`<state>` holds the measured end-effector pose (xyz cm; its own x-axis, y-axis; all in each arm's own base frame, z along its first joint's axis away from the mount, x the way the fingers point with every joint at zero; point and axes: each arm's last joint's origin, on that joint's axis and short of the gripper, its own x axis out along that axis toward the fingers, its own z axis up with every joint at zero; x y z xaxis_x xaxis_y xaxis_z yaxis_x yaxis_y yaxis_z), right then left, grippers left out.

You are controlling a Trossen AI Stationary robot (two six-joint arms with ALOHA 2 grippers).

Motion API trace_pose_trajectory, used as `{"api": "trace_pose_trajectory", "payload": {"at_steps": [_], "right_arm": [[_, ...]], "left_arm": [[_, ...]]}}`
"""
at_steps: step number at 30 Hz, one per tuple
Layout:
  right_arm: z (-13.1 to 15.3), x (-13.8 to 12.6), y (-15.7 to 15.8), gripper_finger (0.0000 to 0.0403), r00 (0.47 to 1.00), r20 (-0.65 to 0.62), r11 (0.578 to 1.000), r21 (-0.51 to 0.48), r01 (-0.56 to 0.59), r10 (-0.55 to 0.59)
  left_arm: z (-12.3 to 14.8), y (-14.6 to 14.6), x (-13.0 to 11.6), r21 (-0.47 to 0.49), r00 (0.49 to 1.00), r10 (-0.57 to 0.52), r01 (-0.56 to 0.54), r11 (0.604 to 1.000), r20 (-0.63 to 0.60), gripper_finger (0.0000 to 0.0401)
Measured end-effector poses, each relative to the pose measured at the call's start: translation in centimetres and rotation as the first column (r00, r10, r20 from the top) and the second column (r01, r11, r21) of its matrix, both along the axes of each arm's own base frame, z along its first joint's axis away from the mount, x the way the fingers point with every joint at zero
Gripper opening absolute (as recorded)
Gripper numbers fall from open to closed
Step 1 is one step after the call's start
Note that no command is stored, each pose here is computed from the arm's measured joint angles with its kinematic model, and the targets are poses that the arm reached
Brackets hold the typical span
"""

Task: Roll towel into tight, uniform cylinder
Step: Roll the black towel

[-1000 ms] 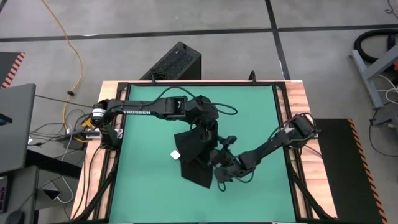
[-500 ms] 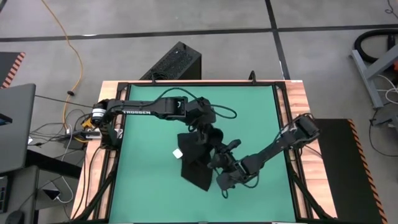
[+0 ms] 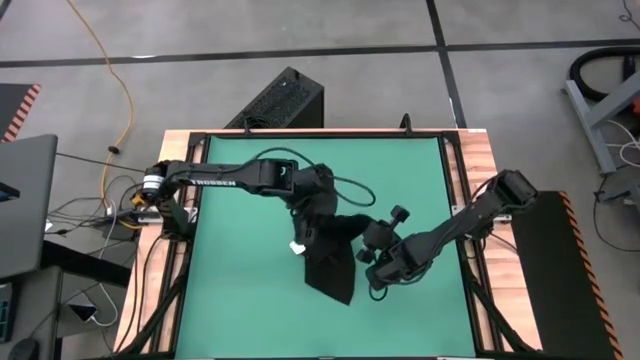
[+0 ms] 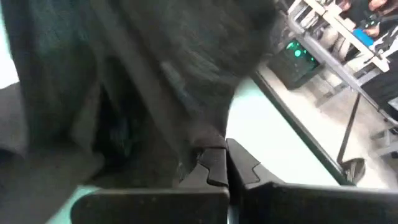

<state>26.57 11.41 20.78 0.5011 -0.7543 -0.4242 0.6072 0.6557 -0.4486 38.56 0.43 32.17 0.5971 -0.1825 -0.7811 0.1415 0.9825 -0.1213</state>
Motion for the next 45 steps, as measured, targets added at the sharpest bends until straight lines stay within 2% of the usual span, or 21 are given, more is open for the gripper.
{"api": "trace_pose_trajectory", "payload": {"at_steps": [8, 13, 16, 18, 20, 23, 26, 28, 30, 35, 40, 45], "right_arm": [[-1.5, 0.2, 0.4, 0.0001, 0.998, -0.060, 1.000, 0.007, 0.001, 0.000], [-1.3, 0.0, 0.3, 0.0001, 0.999, -0.049, 1.000, 0.021, 0.010, -0.009], [-1.2, 0.2, 0.1, 0.0001, 0.999, -0.042, 0.999, 0.037, 0.019, -0.018], [-1.2, 0.2, -0.1, 0.0001, 0.999, -0.036, 0.998, 0.051, 0.032, -0.030], [-1.2, 0.3, -0.3, 0.0001, 0.999, -0.032, 0.998, 0.055, 0.041, -0.039], [-1.2, 0.3, -0.3, 0.0001, 0.999, -0.033, 0.998, 0.056, 0.040, -0.038], [-1.2, 0.3, -0.2, 0.0000, 0.999, -0.035, 0.997, 0.059, 0.039, -0.037], [-1.3, 0.3, -0.2, 0.0001, 0.999, -0.035, 0.997, 0.072, 0.040, -0.037], [-1.3, 0.3, -0.2, 0.0000, 0.999, -0.032, 0.996, 0.075, 0.040, -0.037], [-1.3, 0.4, -0.2, 0.0000, 0.999, -0.023, 0.996, 0.081, 0.039, -0.038], [-1.3, 0.5, -0.3, 0.0000, 0.999, -0.022, 0.996, 0.081, 0.046, -0.044], [-1.3, 0.6, -0.5, 0.0000, 0.998, -0.023, 0.995, 0.080, 0.053, -0.051]], "left_arm": [[-3.2, -4.2, -2.2, 0.006, 0.979, -0.110, 0.112, 0.994, -0.175, 0.0039], [-2.5, -6.6, -4.0, 0.104, 0.984, -0.076, 0.093, 0.990, -0.159, 0.0058], [-2.1, -7.3, -5.1, 0.170, 0.997, 0.006, 0.007, 0.985, -0.071, 0.0060], [-3.1, -7.8, -5.6, 0.182, 0.998, 0.053, -0.061, 0.981, 0.046, 0.0060], [-4.8, -8.4, -6.3, 0.174, 0.978, 0.100, -0.133, 0.976, 0.183, 0.0060], [-8.2, -9.1, -7.7, 0.189, 0.936, 0.148, -0.217, 0.958, 0.320, 0.0060], [-11.1, -9.5, -8.6, 0.250, 0.892, 0.202, -0.320, 0.914, 0.405, 0.0060], [-12.4, -10.0, -8.6, 0.277, 0.866, 0.220, -0.369, 0.887, 0.450, 0.0060], [-13.6, -10.6, -8.3, 0.314, 0.866, 0.229, -0.390, 0.866, 0.445, 0.0060], [-15.9, -12.4, -7.1, 0.306, 0.886, 0.242, -0.376, 0.875, 0.395, 0.0060], [-16.9, -13.9, -5.8, 0.375, 0.892, 0.248, -0.392, 0.840, 0.379, 0.0060], [-17.9, -15.3, -3.7, 0.434, 0.927, 0.230, -0.346, 0.832, 0.298, 0.0060]]}}
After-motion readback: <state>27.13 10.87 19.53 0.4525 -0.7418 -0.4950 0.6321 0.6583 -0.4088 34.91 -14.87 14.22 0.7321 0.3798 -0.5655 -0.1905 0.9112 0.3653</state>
